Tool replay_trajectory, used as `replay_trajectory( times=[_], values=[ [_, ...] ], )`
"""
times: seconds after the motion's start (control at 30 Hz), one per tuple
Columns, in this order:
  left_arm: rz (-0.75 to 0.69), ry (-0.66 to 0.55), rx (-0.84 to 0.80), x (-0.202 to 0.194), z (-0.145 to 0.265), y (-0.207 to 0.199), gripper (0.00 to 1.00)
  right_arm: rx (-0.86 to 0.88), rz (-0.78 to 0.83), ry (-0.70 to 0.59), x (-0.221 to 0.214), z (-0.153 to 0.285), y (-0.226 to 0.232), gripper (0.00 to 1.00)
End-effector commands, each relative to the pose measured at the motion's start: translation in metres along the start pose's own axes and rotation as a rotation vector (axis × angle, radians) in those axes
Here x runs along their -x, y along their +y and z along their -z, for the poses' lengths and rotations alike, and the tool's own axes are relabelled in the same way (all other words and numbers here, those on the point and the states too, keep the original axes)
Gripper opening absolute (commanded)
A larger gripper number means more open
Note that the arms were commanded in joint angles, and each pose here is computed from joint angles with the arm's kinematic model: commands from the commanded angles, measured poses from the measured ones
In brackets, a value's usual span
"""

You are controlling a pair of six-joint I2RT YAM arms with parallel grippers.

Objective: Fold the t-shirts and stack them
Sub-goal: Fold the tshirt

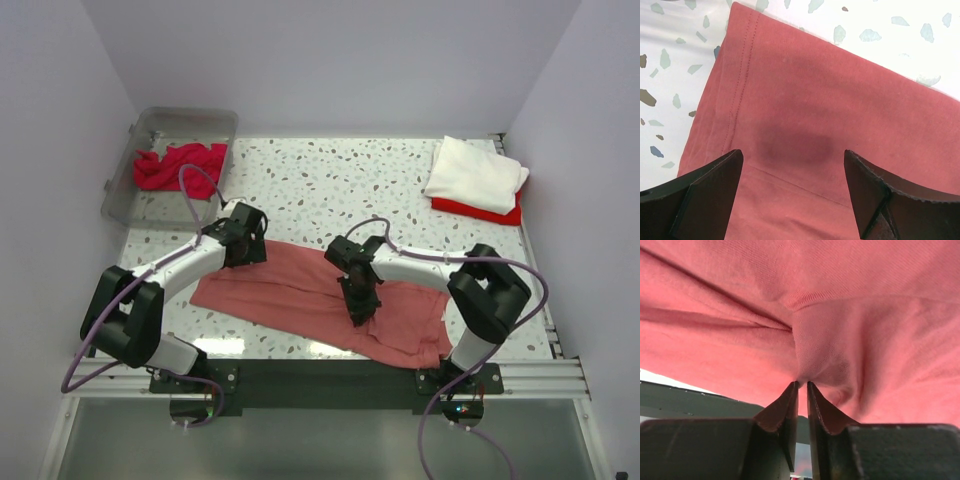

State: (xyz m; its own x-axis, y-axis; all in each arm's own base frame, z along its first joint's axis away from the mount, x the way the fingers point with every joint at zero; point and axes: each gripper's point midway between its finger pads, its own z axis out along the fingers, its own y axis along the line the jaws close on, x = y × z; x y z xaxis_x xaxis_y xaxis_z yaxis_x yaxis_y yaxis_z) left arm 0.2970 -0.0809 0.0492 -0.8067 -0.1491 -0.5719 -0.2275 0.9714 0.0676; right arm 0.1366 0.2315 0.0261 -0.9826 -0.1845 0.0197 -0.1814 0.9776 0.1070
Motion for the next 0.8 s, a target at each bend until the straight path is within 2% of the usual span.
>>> replay_trajectory(
  times=[0.0,0.1,0.17,0.2,0.77],
  values=[
    [0.007,-0.035,0.011,0.007,0.007,0.005,0.87,-0.005,0.022,-0.005,0.001,-0.005,0.002,0.16],
    [0.006,-0.034,0.012,0.005,0.007,0.005,0.87,0.000,0.028,-0.001,0.001,-0.007,0.005,0.10],
    [0.007,-0.033,0.012,0.005,0.007,0.006,0.87,0.002,0.042,0.008,-0.001,-0.008,0.007,0.01],
    [0.006,-0.030,0.014,0.003,0.006,0.006,0.87,0.004,0.043,0.012,-0.001,-0.007,0.007,0.00],
    [0.007,-0.023,0.013,-0.002,0.005,0.007,0.87,0.093,0.075,0.007,-0.005,0.029,0.030,0.00]
  ],
)
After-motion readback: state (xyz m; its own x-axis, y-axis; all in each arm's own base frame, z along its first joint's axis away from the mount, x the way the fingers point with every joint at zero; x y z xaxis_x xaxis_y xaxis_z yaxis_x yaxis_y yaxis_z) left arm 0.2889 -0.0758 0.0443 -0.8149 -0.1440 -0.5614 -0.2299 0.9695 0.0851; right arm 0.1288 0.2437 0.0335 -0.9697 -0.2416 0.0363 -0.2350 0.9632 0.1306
